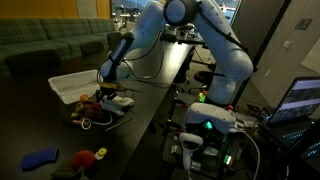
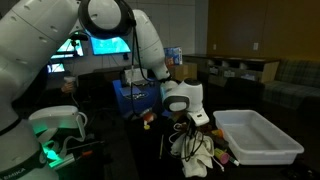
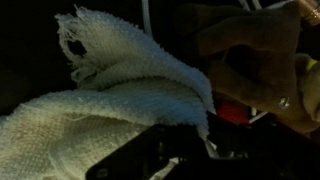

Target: Use the towel to sweep the things on the table to the left and then put the towel in the white bin

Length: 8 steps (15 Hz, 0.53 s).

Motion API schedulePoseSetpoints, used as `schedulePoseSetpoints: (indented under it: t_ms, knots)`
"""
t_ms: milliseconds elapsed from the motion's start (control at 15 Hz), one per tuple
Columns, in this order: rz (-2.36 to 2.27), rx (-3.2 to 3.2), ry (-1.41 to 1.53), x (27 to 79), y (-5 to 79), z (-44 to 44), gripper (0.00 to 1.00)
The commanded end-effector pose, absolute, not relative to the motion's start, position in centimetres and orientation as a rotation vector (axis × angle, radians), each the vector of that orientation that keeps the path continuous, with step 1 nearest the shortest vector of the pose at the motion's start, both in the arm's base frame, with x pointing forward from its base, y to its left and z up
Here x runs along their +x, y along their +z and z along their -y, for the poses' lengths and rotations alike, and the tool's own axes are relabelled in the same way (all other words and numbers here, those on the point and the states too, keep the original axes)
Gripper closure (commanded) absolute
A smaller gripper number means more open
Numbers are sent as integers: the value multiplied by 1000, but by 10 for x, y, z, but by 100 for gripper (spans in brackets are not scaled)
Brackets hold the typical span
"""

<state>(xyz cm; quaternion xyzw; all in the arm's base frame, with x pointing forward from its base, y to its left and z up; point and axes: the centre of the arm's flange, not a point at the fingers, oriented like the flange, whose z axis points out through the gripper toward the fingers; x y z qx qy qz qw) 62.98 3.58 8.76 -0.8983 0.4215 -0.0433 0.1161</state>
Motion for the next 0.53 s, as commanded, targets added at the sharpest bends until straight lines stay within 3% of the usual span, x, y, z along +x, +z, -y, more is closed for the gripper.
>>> schedulePoseSetpoints:
  t_ms: [0,467]
  knots:
    - [-1182,-2616,-109,640,87,-74,91]
    - [-1126,-2635,-129,636,109,-83,91]
